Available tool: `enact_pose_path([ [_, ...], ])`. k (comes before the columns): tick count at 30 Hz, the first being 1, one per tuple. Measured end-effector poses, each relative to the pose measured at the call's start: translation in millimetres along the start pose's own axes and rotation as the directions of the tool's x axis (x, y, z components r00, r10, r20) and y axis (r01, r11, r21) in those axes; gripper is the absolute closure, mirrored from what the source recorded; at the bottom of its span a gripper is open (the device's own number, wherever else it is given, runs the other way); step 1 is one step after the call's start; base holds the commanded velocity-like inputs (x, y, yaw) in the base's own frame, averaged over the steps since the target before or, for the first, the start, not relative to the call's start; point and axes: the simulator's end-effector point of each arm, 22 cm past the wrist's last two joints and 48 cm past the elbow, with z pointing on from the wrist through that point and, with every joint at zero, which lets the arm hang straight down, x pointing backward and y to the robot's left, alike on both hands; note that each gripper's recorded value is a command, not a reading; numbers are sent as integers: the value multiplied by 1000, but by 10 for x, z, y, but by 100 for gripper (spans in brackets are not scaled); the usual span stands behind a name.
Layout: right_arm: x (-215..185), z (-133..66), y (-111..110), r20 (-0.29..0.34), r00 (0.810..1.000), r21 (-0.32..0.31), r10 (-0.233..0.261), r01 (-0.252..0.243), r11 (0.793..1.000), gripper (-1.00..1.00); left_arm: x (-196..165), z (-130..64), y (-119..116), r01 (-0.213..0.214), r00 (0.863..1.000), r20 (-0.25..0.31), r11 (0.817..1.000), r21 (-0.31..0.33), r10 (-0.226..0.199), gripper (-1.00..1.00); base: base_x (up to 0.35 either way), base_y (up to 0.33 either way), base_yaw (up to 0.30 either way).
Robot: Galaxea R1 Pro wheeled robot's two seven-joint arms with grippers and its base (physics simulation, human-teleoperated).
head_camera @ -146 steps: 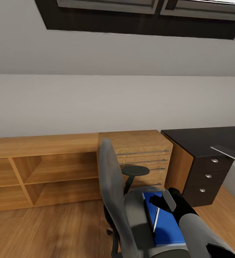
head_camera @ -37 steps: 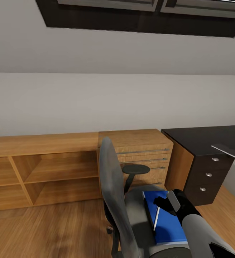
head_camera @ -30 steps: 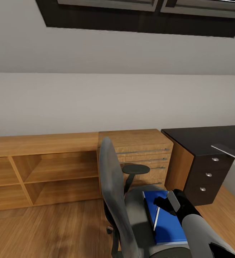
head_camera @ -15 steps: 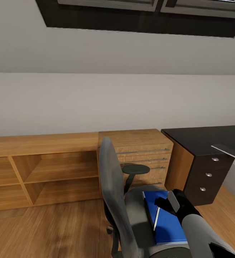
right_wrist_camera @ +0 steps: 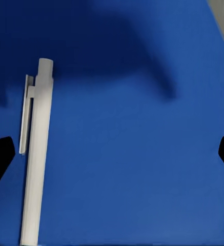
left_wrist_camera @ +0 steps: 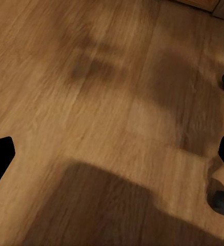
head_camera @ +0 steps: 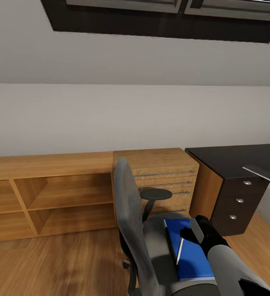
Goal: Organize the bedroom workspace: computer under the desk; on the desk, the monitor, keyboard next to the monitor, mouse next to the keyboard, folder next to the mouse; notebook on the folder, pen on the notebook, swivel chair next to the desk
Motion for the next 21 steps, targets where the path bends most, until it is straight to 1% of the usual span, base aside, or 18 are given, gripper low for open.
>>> enact_pose_path([
  [3,-3,-16,-41,-6,1000,26,-9,9,1000,-100,-1,1,13,-1,1000,0,1000,-2,1,-100,0,0,0],
  [7,-75,-69,-36,-5,1000,40,-17,17,999,-100,-5,2,18,-1,1000,0,1000,-3,1,-100,0,0,0],
  [12,-188,-151,16,-4,1000,38,-25,25,999,-100,-8,3,23,0,1000,1,1000,-4,0,-100,0,0,0],
  [21,-260,-290,163,-40,998,17,-55,55,998,-100,-8,3,26,0,1000,1,1000,-4,0,-100,0,0,0],
])
